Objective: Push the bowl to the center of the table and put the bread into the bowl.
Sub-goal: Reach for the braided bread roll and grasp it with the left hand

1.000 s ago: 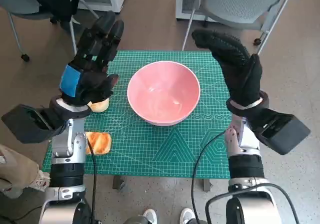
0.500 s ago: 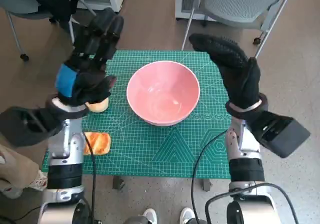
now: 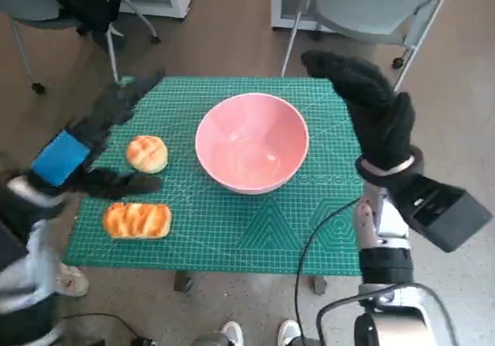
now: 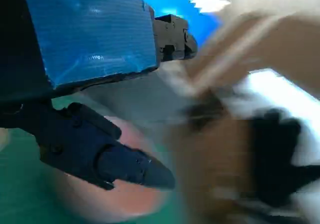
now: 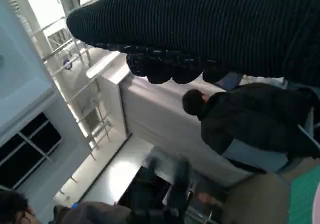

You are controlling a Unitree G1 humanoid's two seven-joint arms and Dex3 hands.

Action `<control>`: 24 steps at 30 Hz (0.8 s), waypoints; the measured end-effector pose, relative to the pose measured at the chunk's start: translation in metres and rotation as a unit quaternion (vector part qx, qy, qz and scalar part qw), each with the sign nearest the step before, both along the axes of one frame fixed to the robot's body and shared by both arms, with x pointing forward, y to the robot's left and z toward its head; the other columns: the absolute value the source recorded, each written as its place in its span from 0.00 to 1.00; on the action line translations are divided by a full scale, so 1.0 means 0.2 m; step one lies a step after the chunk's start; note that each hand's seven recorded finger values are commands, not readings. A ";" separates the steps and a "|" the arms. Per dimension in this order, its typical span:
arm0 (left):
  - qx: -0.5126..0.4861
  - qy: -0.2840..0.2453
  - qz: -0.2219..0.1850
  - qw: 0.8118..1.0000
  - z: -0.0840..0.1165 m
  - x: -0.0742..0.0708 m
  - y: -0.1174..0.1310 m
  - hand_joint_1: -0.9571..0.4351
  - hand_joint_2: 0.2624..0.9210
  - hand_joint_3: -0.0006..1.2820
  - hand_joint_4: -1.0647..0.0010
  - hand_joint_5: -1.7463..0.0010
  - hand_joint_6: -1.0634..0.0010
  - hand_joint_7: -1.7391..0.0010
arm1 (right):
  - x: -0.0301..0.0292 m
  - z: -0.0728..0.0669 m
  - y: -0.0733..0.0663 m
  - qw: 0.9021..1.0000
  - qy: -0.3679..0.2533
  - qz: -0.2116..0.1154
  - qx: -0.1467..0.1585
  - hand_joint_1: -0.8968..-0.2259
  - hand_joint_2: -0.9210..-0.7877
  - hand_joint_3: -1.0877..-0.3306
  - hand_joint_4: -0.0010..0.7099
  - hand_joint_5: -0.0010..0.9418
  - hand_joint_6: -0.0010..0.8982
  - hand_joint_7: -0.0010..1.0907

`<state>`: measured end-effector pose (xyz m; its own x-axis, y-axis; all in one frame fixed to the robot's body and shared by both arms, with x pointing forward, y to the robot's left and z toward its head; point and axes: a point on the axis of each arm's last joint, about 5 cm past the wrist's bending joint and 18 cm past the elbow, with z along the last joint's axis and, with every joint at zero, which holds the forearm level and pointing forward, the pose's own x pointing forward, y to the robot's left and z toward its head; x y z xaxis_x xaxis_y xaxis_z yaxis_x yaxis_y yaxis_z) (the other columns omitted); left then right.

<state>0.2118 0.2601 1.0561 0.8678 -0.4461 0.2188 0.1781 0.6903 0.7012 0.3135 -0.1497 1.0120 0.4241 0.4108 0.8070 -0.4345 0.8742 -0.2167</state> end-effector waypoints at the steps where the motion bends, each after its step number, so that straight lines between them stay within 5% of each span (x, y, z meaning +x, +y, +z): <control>1: 0.016 0.004 0.019 1.000 0.00 -0.03 0.00 0.59 0.60 0.01 0.98 0.99 0.89 0.85 | 0.000 0.00 0.00 1.000 -0.001 0.000 0.000 0.29 0.00 0.35 0.11 0.00 0.00 0.26; 6: 0.078 0.019 0.081 0.993 0.00 -0.17 0.01 0.57 0.61 0.01 0.96 0.99 0.87 0.85 | 0.000 0.00 -0.01 1.000 -0.001 -0.002 0.002 0.30 0.00 0.35 0.10 0.00 0.00 0.25; 11: 0.133 0.023 0.091 0.987 0.04 -0.28 -0.02 0.55 0.61 0.02 0.95 0.99 0.85 0.88 | 0.002 0.00 -0.02 1.000 0.003 -0.005 0.004 0.32 0.00 0.35 0.08 0.00 0.00 0.24; 24: 0.171 0.071 0.078 0.980 0.06 -0.30 -0.09 0.65 0.62 0.02 0.92 1.00 0.84 0.95 | 0.012 -0.02 -0.01 1.000 0.014 -0.003 0.004 0.33 0.00 0.33 0.06 0.00 0.00 0.23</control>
<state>0.1519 0.2431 1.0684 0.9420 -0.3323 -0.0477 0.2012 0.4450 0.8726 0.3159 -0.1524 1.0085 0.4484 0.4011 0.7988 -0.4347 0.8787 -0.1972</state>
